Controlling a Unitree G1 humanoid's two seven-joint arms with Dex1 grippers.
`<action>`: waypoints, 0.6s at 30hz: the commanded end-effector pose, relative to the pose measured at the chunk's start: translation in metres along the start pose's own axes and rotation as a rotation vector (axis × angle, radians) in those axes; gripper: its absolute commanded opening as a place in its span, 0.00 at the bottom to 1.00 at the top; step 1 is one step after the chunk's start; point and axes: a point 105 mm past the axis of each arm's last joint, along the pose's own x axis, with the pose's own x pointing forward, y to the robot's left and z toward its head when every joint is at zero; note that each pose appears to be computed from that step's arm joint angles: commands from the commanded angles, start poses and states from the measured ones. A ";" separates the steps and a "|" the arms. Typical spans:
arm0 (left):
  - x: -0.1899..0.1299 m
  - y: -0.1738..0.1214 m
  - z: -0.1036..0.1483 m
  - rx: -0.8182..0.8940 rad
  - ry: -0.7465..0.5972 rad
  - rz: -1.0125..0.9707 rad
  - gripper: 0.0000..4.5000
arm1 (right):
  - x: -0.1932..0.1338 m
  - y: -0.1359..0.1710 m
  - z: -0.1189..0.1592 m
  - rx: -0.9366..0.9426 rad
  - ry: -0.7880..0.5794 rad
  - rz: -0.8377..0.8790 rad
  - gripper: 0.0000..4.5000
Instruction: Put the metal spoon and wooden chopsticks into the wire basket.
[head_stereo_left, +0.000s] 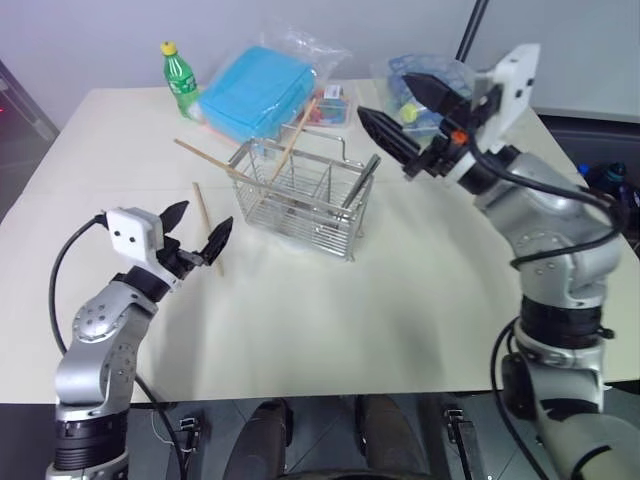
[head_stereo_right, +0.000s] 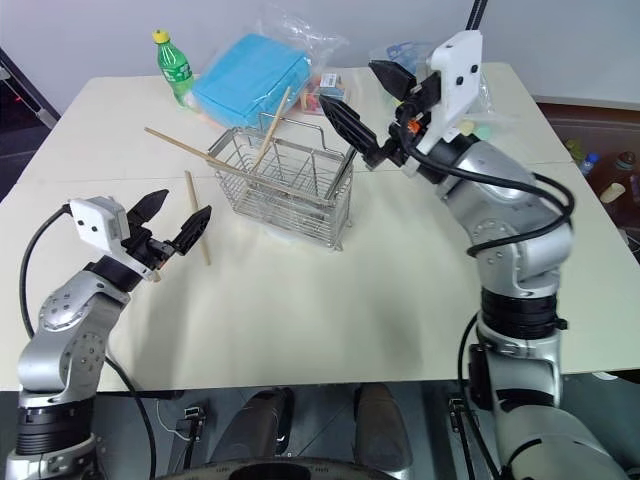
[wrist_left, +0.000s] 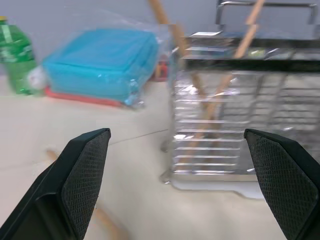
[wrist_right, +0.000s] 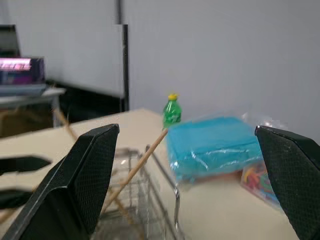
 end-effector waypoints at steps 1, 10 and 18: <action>0.000 0.015 -0.006 0.094 0.013 0.117 1.00 | -0.012 0.020 0.010 -0.011 0.004 0.097 0.99; 0.012 0.030 -0.029 0.112 0.021 0.339 1.00 | -0.048 0.052 -0.013 0.007 0.102 0.189 0.99; 0.024 0.027 -0.033 0.109 0.014 0.352 1.00 | -0.082 0.054 -0.062 0.042 0.198 0.135 0.99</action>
